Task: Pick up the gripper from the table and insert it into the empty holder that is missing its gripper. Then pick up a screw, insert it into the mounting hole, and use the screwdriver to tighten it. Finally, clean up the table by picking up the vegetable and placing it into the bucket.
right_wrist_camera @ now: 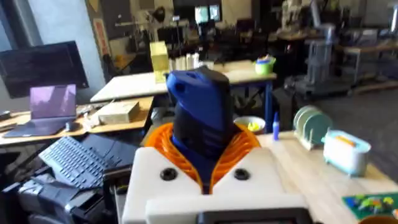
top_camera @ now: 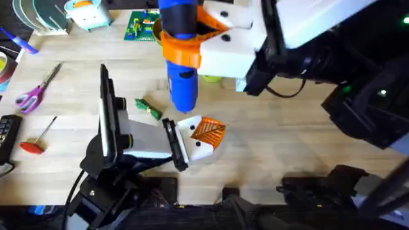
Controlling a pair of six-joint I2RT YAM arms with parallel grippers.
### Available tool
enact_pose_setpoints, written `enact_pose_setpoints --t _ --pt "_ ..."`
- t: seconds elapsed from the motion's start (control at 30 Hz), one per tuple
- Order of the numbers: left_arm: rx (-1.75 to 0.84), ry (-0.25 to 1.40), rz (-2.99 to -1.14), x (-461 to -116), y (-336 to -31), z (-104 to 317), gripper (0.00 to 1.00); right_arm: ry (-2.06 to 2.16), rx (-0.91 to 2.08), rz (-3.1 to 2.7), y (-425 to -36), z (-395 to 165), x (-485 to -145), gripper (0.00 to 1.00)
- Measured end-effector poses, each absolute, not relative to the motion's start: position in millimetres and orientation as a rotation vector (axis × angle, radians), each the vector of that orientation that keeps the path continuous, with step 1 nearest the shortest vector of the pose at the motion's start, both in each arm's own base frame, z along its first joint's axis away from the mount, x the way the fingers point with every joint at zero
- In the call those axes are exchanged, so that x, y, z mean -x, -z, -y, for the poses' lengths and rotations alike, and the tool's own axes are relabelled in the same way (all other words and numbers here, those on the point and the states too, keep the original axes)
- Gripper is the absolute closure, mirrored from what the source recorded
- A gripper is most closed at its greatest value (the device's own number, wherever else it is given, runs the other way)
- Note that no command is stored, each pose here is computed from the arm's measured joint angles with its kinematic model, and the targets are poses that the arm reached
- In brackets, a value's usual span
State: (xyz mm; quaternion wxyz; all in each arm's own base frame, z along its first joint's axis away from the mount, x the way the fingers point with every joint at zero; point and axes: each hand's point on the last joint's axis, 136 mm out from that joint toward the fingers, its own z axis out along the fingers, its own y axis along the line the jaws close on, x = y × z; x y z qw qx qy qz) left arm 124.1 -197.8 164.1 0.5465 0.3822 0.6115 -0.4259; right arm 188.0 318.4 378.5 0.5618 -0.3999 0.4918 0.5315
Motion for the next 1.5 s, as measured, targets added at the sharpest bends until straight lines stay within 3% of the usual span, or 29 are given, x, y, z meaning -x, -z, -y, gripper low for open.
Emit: enact_pose_setpoints --t 0.2,0.37,0.63,1.0,1.27,1.3,1.5 --pt "-0.906 1.009 -1.45 -124 -164 198 0.989 -1.114 0.848 -0.961 -430 -276 -200 0.974" --pt "-0.902 1.005 -1.451 -125 -164 197 0.989 -0.914 0.791 -1.045 -418 -241 -247 0.975" --pt "-0.892 0.994 -1.455 -127 -164 197 0.989 -0.557 0.809 -1.388 -328 -184 -339 0.975" --pt "-0.889 0.992 -1.457 -128 -164 196 0.989 0.107 1.059 -1.713 -218 -118 -410 0.975" --pt "-0.889 0.992 -1.456 -128 -164 196 0.989 0.412 1.41 -1.824 -115 -101 -430 0.975" --pt "-0.889 0.992 -1.456 -128 -164 196 0.989 0.439 1.529 -1.831 -85 -103 -428 0.975" --pt "-0.889 0.992 -1.457 -128 -164 196 0.989 0.474 1.696 -1.798 -52 -110 -425 0.975"
